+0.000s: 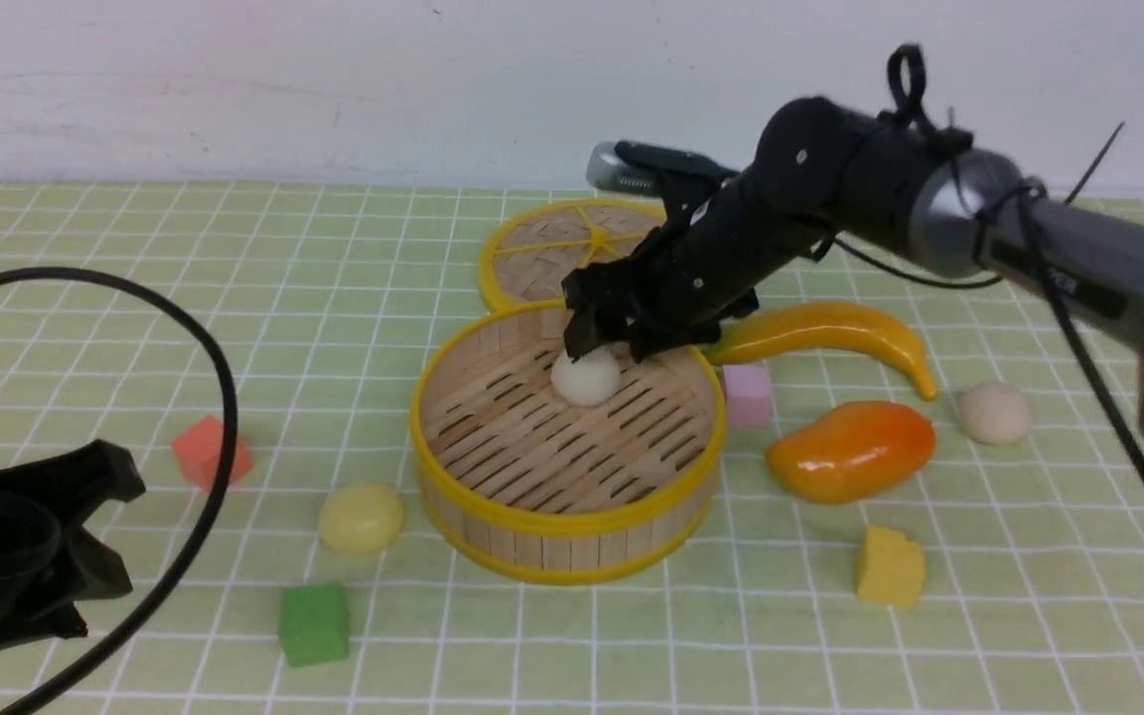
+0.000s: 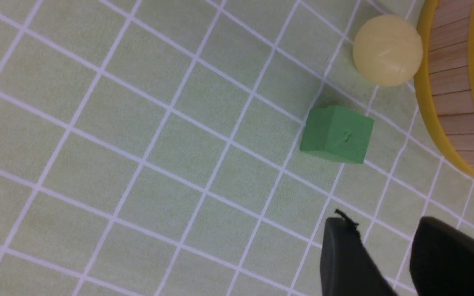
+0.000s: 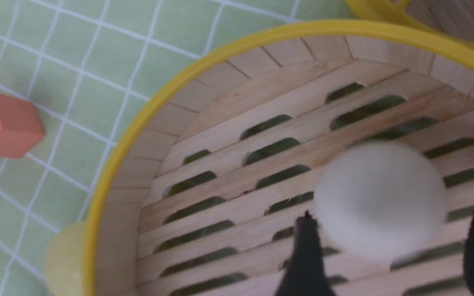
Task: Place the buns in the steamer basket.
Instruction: Use the right arm to grab a steamed stuffed bun
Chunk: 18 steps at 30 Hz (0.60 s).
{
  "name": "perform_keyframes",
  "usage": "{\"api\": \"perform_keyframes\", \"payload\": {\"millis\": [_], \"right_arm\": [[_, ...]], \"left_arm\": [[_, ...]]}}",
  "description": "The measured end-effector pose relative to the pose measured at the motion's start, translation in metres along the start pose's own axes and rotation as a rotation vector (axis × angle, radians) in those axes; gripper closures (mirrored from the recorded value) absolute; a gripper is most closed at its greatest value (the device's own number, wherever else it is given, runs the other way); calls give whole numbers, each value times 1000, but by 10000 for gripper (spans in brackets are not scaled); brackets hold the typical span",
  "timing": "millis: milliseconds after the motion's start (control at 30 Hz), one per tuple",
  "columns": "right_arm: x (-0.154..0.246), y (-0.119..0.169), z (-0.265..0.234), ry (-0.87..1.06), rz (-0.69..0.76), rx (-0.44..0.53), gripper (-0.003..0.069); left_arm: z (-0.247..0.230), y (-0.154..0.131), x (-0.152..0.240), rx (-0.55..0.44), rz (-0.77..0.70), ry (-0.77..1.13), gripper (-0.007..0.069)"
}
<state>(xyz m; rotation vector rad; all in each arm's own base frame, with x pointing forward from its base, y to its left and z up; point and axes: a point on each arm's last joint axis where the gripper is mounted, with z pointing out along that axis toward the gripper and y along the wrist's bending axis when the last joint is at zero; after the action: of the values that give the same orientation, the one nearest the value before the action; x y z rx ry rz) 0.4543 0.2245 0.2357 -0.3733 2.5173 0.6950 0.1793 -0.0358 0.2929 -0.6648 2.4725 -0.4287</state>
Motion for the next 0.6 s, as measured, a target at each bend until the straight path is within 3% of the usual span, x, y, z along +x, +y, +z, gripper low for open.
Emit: {"api": "perform_keyframes", "payload": {"millis": [67,333,400,600], "right_arm": [[-6,5,-23,-8,-8,-8,125],[-15,-4,-117,-94,-1,16,118],[-12,-14,-156,-141,-22,56,118],[7,-54,-204,-162,-39,209,118]], "left_arm": [[0,-1,-1,7,0,-10,387],[0,-1,-2,14,1,-20,387],[0,-1,-2,13,2,-21,387],[0,-1,-2,14,3,-23,387]]}}
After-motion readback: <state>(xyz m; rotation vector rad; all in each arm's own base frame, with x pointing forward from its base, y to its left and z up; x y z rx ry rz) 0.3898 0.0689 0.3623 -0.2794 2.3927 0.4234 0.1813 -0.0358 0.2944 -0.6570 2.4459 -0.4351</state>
